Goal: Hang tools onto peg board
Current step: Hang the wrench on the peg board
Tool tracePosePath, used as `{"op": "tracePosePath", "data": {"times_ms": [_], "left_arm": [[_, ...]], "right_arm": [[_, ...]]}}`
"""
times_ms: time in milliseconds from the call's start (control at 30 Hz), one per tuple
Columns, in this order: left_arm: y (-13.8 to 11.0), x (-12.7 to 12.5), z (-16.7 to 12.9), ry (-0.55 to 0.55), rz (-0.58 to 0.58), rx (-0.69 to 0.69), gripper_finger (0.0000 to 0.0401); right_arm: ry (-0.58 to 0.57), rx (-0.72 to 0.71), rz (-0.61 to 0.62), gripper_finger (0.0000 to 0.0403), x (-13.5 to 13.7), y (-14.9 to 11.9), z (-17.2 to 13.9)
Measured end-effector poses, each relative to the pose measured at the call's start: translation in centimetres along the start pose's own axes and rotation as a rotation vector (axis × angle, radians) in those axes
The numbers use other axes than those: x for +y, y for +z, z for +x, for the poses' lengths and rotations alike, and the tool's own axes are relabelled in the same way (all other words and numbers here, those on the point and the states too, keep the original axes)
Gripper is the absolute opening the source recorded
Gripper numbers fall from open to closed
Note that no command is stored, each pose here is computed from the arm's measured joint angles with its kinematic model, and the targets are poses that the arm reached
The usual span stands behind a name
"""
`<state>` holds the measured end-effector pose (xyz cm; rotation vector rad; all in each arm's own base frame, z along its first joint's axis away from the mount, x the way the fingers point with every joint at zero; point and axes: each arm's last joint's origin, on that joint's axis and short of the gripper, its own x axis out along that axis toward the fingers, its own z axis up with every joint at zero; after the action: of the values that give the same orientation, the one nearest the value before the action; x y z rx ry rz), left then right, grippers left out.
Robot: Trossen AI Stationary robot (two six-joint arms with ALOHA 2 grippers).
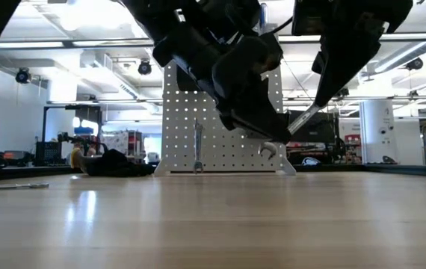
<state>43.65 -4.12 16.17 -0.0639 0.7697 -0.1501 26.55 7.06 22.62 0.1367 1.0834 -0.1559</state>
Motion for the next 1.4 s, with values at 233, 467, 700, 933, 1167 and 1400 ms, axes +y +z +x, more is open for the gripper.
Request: {"op": "tracePosePath", "data": {"times_ms": [233,467,700,933,1167,1400], "left_arm": [[0.0,0.5,0.0,0.014,-0.014,-0.01,0.0005],[-1.3,0.8,-0.9,0.091,-0.058,-0.045,0.0002],[-4.8,3.1,-5.0,0.11,-0.232,-0.241,0.0001],[-10.4,7.9,-9.3,0.173,-0.451,-0.435,0.0001],[-13.3,10.2,-11.1,0.172,-0.509,-0.525,0.0],[-14.3,10.7,-11.0,0.202,-0.526,-0.523,0.0]], "right_arm": [[-0.007,-0.004,-0.043,0.0,0.0,0.0,0.0],[-0.112,-0.046,-0.039,0.0053,-0.6,-0.1,-0.9],[-0.256,-0.341,0.069,0.0124,-1.7,-0.1,-6.2],[-0.203,-0.48,0.139,0.013,-2.5,-1.0,-8.5],[-0.212,-0.439,0.164,0.0109,-2.7,-2.2,-6.6],[-0.234,-0.388,0.194,0.0098,-2.5,-2.8,-4.7]]}}
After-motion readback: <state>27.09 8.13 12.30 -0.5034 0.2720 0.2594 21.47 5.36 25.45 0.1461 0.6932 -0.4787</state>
